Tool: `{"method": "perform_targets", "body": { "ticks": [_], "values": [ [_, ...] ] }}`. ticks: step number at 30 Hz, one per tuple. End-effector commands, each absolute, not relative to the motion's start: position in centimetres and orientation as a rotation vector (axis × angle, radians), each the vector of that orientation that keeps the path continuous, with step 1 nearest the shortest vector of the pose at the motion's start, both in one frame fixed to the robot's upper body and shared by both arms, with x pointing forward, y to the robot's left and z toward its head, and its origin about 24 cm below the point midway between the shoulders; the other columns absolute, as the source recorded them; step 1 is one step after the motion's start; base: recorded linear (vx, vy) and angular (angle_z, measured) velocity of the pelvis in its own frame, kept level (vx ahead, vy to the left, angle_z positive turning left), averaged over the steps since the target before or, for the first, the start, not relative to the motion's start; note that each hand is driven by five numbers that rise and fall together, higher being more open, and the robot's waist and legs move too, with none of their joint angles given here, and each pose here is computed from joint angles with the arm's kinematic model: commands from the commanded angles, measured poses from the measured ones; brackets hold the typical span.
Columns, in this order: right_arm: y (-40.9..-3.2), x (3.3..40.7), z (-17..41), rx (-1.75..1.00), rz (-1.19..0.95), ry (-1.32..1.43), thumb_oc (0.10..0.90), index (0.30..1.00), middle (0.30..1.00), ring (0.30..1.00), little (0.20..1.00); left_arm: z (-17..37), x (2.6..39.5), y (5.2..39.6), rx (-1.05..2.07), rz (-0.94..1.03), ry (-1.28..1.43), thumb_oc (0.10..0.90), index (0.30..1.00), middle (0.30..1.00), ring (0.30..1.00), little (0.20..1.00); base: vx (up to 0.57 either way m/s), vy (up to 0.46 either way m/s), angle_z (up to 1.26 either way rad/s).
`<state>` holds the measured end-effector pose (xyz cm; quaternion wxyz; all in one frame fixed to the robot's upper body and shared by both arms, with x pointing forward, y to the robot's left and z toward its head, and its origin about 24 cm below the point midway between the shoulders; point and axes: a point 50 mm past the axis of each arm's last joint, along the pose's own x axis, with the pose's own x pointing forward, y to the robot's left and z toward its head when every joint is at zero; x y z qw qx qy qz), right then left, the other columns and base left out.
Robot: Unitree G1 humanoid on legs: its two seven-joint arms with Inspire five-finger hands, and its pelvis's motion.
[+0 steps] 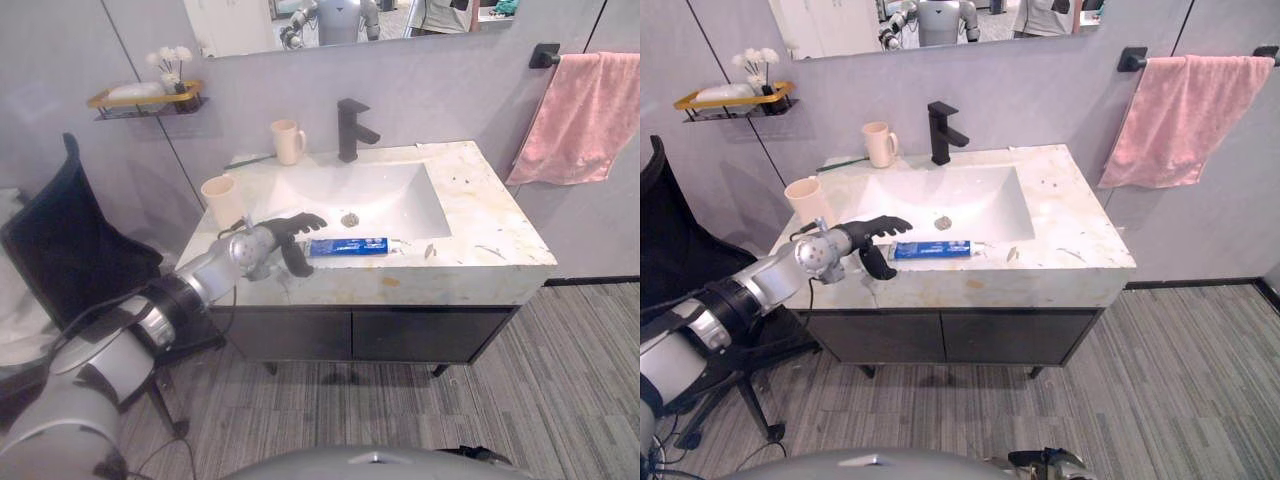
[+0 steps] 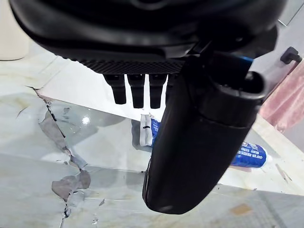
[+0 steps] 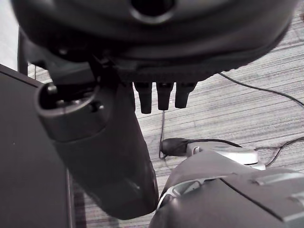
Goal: Organize the bathroom.
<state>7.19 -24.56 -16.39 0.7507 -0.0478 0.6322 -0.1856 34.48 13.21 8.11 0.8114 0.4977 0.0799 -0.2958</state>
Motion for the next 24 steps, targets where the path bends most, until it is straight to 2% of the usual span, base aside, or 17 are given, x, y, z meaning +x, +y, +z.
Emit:
{"method": "perform_targets", "body": {
  "ticks": [1, 24],
  "values": [
    [-24.29, 7.12, -16.50, -0.133, -0.399, 1.406, 0.800, 0.900, 0.900, 0.900, 0.900, 16.49, 37.65, 15.44, 1.091, -0.392, -0.048, 0.800, 0.900, 0.900, 0.900, 0.900, 0.00, 0.000, 0.00],
    [-24.30, 6.97, -16.53, -0.135, -0.394, 1.415, 0.800, 0.900, 0.900, 0.900, 0.900, 16.84, 37.73, 15.79, 1.070, -0.377, -0.046, 0.800, 0.900, 0.900, 0.900, 0.900, 0.00, 0.000, 0.00]
  ]
}}
